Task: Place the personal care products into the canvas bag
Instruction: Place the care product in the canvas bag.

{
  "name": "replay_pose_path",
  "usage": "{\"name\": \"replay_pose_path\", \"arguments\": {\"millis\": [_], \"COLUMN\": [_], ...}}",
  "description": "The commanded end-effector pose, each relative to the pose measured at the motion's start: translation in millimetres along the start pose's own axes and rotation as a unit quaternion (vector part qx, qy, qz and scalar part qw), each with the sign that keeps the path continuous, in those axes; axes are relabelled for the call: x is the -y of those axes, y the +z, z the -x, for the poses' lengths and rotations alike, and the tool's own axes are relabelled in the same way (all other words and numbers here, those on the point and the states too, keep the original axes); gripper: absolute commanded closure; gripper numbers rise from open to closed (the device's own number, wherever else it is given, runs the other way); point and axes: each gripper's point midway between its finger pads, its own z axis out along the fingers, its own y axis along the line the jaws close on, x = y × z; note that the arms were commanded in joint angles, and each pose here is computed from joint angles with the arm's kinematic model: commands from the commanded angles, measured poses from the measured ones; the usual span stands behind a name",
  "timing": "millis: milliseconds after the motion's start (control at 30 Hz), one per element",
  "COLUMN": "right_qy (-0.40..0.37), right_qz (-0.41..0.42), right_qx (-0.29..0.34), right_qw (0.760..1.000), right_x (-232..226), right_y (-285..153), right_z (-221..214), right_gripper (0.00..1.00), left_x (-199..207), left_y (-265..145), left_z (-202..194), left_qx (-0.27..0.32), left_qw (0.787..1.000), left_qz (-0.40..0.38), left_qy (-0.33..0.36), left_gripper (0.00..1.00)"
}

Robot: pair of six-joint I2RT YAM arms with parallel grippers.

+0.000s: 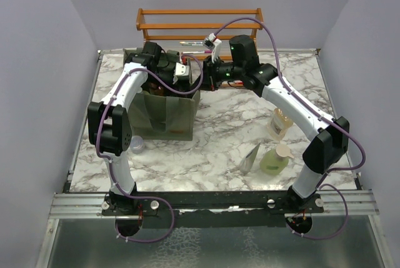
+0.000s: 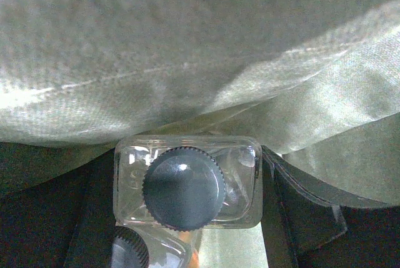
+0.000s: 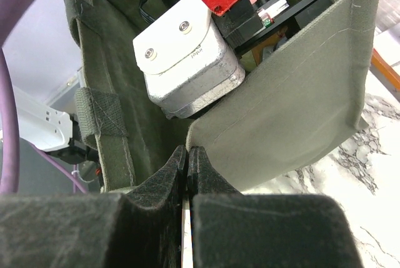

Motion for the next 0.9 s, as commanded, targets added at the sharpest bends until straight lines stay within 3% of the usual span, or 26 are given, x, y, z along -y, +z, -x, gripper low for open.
{"name": "replay_pose_path", "arguments": {"millis": [0,233,600,867], "right_qy": [-0.055,-0.057,-0.086,-0.104], "right_qz": [0.054,-0.008,-0.058,-0.059], "right_qx": [0.039,0.022,0.017,0.024], "right_qw": [0.996,0.998,0.994,0.993], "right_x": [-36.0,-5.5,12.6,5.8], "right_y": [-11.5,-7.7,-17.6,-29.3], "right_z": [33.5,17.6,12.2,13.3], "right_gripper": [0.99,0.93,0.65,0.60], "left_x": [-13.0,-9.7,-8.3,-12.7], "left_y": [9.1,17.9,13.9,7.5], "left_z": [-14.7,-25.4,-12.7,0.1], "left_qx": [0.009,0.017,0.033,0.039], "left_qw": [1.000,1.000,0.999,0.999], "left_qz": [0.006,0.000,0.002,0.018], "left_qy": [0.013,0.001,0.011,0.025], "left_gripper": [1.00,0.94,0.85,0.70]}}
